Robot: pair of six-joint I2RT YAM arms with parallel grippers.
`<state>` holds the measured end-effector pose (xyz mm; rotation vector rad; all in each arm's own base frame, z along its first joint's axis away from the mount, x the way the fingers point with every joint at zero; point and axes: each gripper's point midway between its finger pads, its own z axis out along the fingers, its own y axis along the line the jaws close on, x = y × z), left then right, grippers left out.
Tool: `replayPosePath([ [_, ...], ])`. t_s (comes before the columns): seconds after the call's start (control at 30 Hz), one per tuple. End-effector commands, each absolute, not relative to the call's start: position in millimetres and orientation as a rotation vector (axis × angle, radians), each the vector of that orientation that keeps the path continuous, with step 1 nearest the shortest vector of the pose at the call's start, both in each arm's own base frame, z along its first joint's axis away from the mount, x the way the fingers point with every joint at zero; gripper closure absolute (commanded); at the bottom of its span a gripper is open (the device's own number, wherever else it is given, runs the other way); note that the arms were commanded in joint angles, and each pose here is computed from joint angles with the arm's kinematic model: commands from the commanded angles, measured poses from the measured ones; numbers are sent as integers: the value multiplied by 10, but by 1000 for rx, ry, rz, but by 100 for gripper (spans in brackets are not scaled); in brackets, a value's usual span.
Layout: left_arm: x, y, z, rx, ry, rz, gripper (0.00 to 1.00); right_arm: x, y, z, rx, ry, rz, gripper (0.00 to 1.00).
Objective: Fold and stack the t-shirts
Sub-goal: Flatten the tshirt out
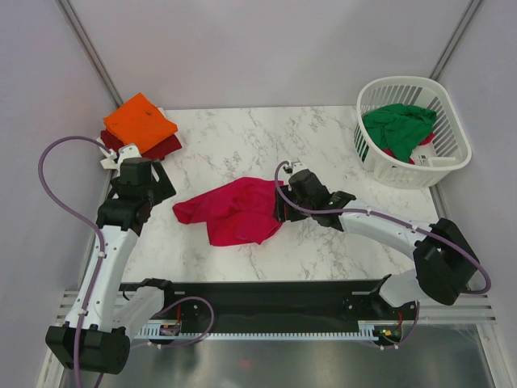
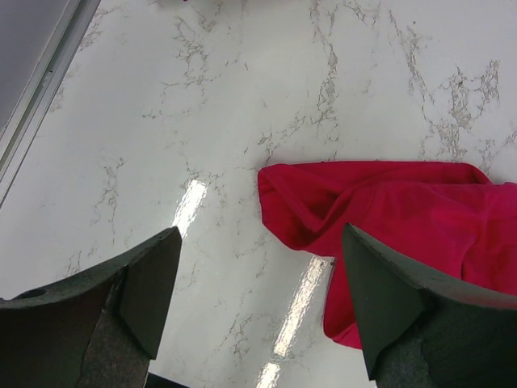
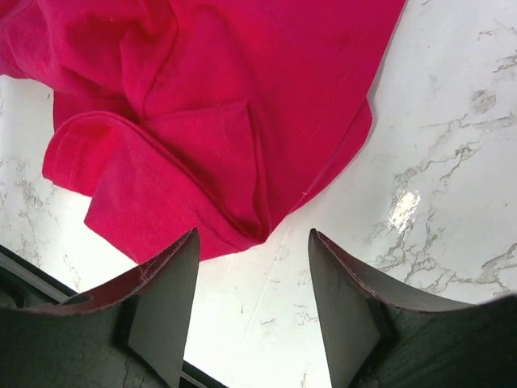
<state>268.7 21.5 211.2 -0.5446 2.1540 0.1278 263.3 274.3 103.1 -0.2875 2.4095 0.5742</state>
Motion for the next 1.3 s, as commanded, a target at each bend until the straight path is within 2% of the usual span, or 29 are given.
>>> replayPosePath([
  [0.0,2736,201,2197,-513,2117,114,13,2631,2746,1039,-293,2397,591,37],
  [0.43,2738,201,2193,-513,2118,115,13,2606,2884,842,-327,2443,649,42],
  [0.63,2743,190,2194,-510,2120,108,13,2600,2950,803,-341,2451,677,49],
  [0.67,2743,190,2194,-510,2120,108,13,2602,2961,803,-339,2452,683,53],
  [0.83,2742,193,2194,-511,2120,110,13,2595,2985,799,-342,2454,698,61],
  [0.93,2741,193,2198,-511,2118,109,13,2596,2990,813,-342,2450,703,70],
  [0.97,2738,198,2202,-511,2117,110,13,2594,2992,819,-343,2449,705,81],
  [1.07,2739,196,2192,-511,2119,111,13,2602,3007,902,-343,2427,722,100],
  [1.27,2735,203,2190,-512,2120,115,13,2664,3012,1392,-390,2320,741,100],
])
